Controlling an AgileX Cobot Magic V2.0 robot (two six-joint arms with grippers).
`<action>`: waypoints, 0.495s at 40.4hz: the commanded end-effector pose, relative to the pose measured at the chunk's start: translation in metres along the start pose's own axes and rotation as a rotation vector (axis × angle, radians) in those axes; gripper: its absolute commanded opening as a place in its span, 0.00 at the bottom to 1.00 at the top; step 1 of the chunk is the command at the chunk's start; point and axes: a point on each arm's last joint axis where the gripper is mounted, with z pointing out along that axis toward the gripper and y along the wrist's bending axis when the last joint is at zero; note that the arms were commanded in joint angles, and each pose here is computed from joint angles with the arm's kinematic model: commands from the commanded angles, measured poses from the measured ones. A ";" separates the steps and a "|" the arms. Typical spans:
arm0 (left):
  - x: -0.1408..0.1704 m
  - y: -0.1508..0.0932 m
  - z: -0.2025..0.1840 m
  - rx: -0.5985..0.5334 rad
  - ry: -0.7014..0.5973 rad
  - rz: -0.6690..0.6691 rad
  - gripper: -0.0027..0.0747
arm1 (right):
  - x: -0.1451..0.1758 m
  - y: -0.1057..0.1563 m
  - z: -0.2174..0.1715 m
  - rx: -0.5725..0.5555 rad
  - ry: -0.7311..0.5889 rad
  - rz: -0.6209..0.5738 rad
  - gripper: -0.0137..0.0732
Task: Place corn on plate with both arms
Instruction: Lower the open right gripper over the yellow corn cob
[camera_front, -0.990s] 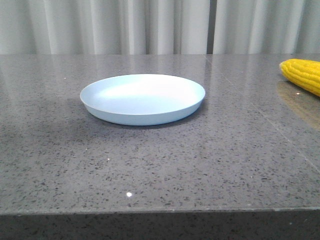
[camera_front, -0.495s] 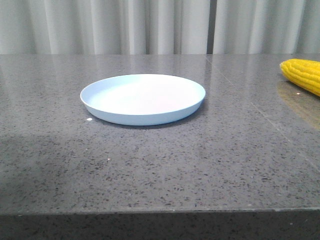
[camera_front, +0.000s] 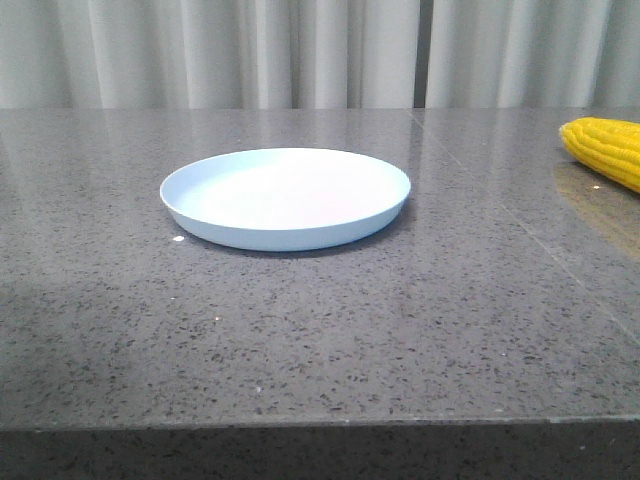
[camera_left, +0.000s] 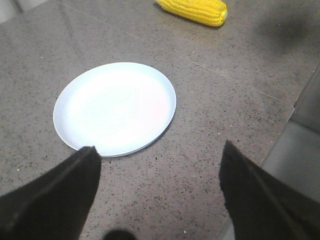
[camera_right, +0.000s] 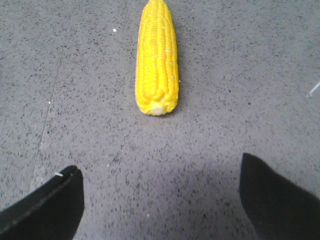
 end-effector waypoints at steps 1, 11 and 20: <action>-0.013 0.001 -0.005 -0.016 -0.091 -0.007 0.67 | -0.032 0.001 0.010 0.000 -0.039 -0.004 0.91; -0.013 0.001 -0.005 -0.016 -0.092 -0.007 0.67 | -0.072 0.002 0.066 0.005 0.128 -0.001 0.91; -0.013 0.001 -0.005 -0.016 -0.093 -0.007 0.67 | -0.095 0.003 0.121 0.009 0.251 0.000 0.91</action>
